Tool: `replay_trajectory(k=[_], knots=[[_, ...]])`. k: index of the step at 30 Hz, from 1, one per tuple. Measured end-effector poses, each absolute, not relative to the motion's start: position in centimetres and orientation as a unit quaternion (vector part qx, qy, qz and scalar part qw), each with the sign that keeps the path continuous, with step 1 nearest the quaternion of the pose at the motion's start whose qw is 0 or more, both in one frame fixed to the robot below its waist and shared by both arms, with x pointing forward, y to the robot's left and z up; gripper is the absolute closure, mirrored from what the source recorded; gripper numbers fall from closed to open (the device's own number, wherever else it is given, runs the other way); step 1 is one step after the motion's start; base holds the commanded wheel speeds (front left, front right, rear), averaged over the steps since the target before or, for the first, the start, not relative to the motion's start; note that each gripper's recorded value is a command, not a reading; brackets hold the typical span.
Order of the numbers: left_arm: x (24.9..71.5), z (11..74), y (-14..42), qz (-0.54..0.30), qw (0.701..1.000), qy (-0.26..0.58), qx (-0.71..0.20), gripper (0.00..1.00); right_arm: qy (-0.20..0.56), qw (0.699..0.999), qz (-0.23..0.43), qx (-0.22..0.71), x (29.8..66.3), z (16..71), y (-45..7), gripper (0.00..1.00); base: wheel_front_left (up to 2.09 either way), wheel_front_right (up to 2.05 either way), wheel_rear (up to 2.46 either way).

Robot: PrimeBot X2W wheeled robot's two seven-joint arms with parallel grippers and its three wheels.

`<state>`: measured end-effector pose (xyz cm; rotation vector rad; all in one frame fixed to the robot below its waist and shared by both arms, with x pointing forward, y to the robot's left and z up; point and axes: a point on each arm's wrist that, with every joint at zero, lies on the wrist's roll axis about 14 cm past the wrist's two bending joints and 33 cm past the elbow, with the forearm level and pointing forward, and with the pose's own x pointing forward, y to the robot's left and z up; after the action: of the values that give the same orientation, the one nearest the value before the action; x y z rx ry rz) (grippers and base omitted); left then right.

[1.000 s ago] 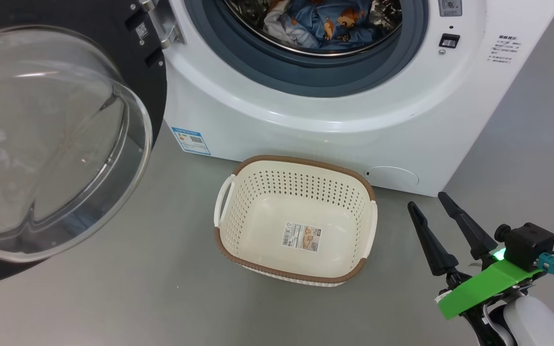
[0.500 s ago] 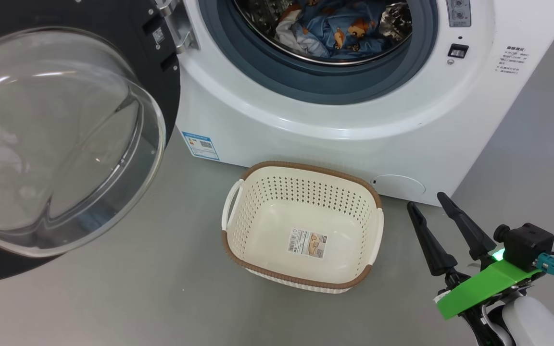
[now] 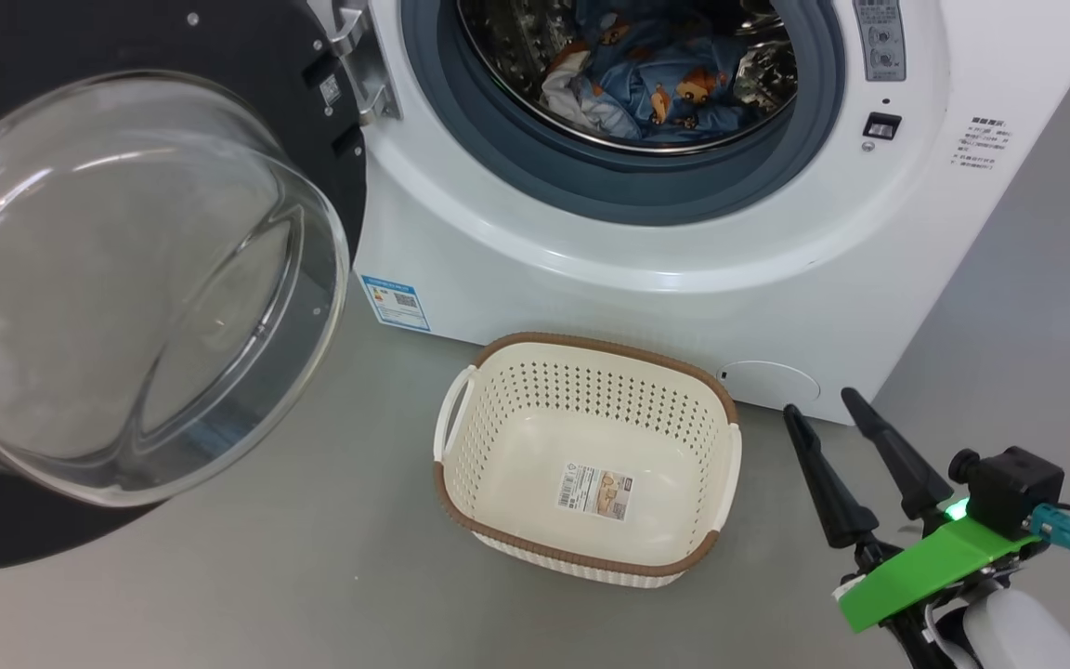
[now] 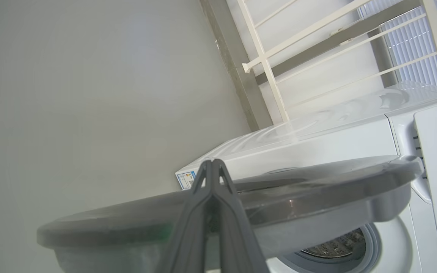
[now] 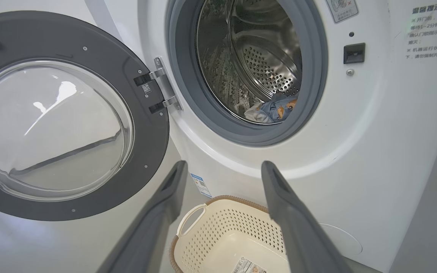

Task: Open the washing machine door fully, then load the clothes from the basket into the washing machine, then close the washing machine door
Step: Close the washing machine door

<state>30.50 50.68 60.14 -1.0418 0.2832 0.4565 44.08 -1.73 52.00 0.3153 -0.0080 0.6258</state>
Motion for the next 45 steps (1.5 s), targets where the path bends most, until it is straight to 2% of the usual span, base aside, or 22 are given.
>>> replay_trajectory(k=[13,19,30,40,45], knots=[[29.2,59.5,45.4,0.102,0.835,0.213,-0.498,1.0,-0.001,0.937,0.312,0.16,43.1,52.2,-0.9,0.0,0.0,0.0,0.0],[29.4,58.6,40.6,0.031,0.817,0.252,-0.517,1.0,-0.003,0.935,0.314,0.164,42.7,52.5,-0.5,0.0,0.0,0.0,0.0],[28.7,60.0,32.3,-0.087,0.805,0.321,-0.491,1.0,-0.009,0.938,0.304,0.166,42.6,52.8,-1.1,0.0,0.0,0.0,0.0],[30.6,61.9,25.2,-0.194,0.77,0.328,-0.511,1.0,-0.015,0.947,0.271,0.171,42.3,53.0,-3.6,0.0,0.0,0.0,0.0],[31.8,62.3,23.1,-0.224,0.764,0.332,-0.505,1.0,-0.021,0.954,0.247,0.17,42.0,53.2,-5.4,0.0,0.0,0.0,0.0]])
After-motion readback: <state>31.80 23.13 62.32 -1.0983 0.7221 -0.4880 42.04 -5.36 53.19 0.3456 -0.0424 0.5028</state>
